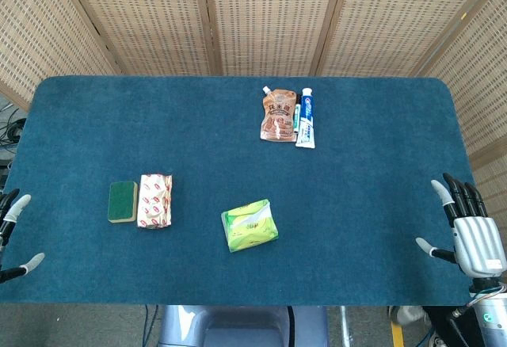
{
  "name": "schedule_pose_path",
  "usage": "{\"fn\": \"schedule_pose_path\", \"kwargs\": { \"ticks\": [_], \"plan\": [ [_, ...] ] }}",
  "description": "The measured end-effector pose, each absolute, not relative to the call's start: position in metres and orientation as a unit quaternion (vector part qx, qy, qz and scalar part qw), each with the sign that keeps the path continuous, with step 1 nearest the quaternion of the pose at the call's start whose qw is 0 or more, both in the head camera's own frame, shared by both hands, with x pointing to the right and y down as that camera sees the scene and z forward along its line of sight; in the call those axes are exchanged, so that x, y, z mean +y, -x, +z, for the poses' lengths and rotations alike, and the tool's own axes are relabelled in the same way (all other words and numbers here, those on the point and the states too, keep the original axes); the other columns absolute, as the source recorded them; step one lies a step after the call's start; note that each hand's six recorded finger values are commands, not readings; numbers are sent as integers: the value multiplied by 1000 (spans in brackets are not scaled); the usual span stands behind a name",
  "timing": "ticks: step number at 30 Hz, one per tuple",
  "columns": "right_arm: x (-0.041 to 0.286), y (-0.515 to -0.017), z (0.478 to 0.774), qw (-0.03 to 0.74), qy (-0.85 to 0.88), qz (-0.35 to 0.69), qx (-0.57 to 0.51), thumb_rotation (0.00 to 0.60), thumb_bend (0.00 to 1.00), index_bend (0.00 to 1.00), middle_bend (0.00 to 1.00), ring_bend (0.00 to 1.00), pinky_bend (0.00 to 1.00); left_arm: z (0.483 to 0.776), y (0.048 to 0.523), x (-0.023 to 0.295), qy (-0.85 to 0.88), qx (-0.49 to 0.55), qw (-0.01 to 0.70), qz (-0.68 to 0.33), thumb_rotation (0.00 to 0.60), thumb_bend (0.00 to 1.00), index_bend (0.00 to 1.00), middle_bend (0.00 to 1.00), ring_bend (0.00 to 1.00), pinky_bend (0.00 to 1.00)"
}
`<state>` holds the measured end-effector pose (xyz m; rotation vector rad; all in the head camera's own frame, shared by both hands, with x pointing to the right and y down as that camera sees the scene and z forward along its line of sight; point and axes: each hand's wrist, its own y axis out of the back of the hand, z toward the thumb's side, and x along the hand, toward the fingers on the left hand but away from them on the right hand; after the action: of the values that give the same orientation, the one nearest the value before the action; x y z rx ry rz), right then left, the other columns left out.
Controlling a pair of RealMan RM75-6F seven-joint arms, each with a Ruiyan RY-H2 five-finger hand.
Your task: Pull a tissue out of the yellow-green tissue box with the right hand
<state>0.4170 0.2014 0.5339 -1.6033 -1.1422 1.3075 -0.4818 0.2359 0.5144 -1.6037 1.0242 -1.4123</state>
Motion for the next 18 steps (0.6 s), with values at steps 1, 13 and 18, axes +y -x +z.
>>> {"fn": "schedule_pose_path", "kwargs": {
  "ticks": [1, 13, 18],
  "plan": [
    [201, -417, 534, 380, 628, 512, -447, 600, 0, 43, 0, 0, 0, 514, 482, 236, 627, 401, 376, -552, 600, 0, 0, 0, 0, 0],
    [194, -400, 541, 386, 650, 500, -423, 600, 0, 108, 1, 0, 0, 513, 484, 236, 625, 405, 375, -552, 600, 0, 0, 0, 0, 0],
    [174, -364, 548, 396, 701, 455, -381, 600, 2, 133, 45, 0, 56, 516, 483, 233, 623, 403, 373, -557, 600, 0, 0, 0, 0, 0]
  ]
}}
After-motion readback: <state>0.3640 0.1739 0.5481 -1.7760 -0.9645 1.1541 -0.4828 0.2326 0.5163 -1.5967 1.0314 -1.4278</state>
